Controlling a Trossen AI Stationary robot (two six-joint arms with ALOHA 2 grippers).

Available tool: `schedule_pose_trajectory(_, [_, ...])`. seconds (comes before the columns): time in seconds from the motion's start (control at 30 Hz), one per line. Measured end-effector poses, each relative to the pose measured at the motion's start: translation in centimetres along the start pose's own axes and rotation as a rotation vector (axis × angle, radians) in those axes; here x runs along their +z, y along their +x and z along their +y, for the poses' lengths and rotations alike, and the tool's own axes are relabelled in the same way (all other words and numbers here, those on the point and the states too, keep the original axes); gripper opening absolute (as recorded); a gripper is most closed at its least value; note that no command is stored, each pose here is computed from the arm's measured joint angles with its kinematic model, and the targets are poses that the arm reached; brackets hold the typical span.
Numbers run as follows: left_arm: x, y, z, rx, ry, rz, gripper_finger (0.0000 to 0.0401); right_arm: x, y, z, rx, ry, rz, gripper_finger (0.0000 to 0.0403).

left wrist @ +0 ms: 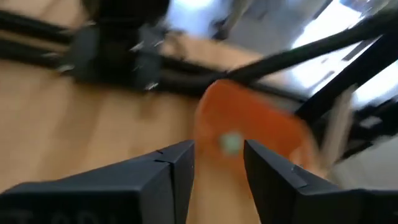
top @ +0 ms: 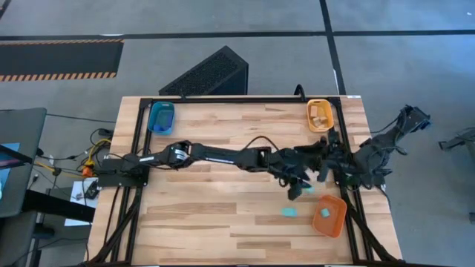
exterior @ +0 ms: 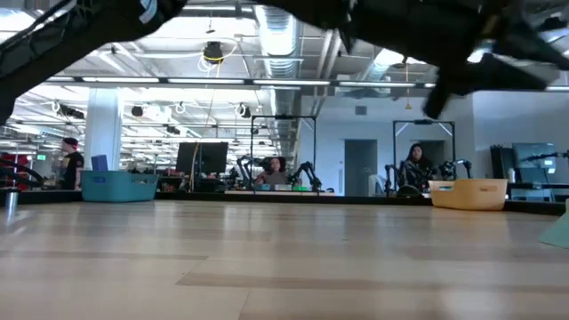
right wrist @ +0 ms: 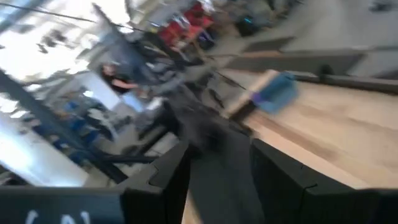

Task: Sort & place blocks by color
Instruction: Put the top light blue block into the orange bin

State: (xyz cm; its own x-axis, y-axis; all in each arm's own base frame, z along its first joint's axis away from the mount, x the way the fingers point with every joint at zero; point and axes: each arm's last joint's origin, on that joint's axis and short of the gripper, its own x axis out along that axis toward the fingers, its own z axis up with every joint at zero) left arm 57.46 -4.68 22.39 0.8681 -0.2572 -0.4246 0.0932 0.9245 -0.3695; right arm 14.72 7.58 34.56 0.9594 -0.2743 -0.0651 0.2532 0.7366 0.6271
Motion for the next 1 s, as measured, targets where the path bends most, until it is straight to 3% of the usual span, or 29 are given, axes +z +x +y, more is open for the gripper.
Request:
schedule_pose_trajectory(0.1, [-0.5, -0.7, 0.2, 0.097, 0.066, 0.099, 0.0114, -0.3, -0.4, -1.0, -0.059, 0.009, 0.046, 0.0186])
schedule_pose_trajectory(0.2, [-1.4, -0.8, 0.5, 0.119, 0.098, 0.190, 0.0112, -1.0, -0.6, -2.0, -0.130, -0.014, 0.094, 0.0186])
schedule_pose_trajectory(0.43, [-1.7, -1.1, 1.6, 0.064, 0.150, 0.270, 0.0111, -2.4, -1.2, -4.5, -0.339, 0.046, 0.157, 0.0186])
schedule_pose_trajectory(0.73, [-2.7, -2.8, 4.7, -0.022, 0.160, 0.484, 0.0111, -3.5, -0.9, -5.7, -0.482, 0.085, 0.174, 0.0186])
schedule_pose_trajectory(1.0, [-3.9, -5.7, 7.4, -0.099, 0.124, 0.607, 0.0111, -6.0, -0.9, -7.5, -0.688, 0.116, 0.322, 0.0186])
